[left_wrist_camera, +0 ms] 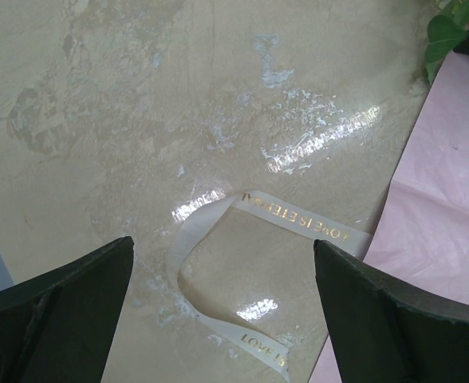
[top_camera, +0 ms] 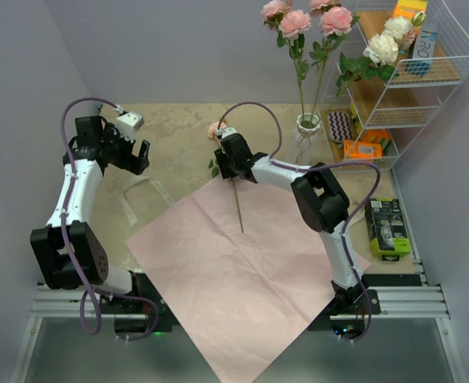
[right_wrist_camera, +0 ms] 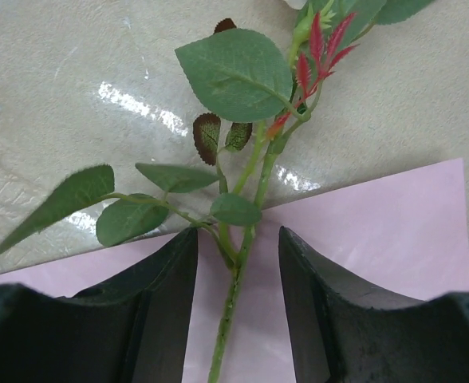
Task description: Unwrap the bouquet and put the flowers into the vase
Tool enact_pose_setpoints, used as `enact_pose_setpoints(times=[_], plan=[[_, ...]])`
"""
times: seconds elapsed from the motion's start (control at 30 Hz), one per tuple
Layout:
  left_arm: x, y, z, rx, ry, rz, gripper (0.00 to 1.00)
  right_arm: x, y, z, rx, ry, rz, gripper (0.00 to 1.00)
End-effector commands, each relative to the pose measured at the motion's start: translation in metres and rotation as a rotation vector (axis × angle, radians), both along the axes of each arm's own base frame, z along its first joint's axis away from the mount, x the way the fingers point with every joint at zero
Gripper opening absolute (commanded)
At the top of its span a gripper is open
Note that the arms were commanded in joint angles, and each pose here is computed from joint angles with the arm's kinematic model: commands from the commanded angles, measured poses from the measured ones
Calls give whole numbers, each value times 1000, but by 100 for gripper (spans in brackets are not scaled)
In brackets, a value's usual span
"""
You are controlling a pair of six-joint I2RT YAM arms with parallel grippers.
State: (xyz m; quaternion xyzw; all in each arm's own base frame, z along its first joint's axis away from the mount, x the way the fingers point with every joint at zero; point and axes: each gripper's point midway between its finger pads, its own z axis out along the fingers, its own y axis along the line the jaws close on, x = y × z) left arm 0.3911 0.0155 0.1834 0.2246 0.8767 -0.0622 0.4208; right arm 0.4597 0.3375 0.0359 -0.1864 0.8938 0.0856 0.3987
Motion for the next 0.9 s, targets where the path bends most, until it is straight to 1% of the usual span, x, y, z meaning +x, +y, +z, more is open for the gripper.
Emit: enact_pose_setpoints(times=[0.0, 0.13, 0.43, 0.47, 0.67, 0.8, 0.87], plan=[[4, 4, 15, 13, -57, 5, 99, 5, 5, 36, 77, -44, -17, 49], [3, 3, 14, 14, -55, 2, 99, 1, 4, 56, 130, -84, -4, 50], [4, 0, 11, -11, -48, 0, 99, -1, 1, 28, 81, -24, 8, 50], [4, 1, 11, -9, -47, 0, 99, 3, 4, 34, 85, -36, 11, 50], [1, 2, 8, 1, -45, 1, 99, 14, 4, 25, 73, -28, 4, 49], [0, 2, 6, 6, -41, 3, 99, 18, 6, 18, 82, -8, 5, 47], [1, 3, 7, 7, -44, 4, 99, 17, 6, 14, 81, 0, 7, 45]])
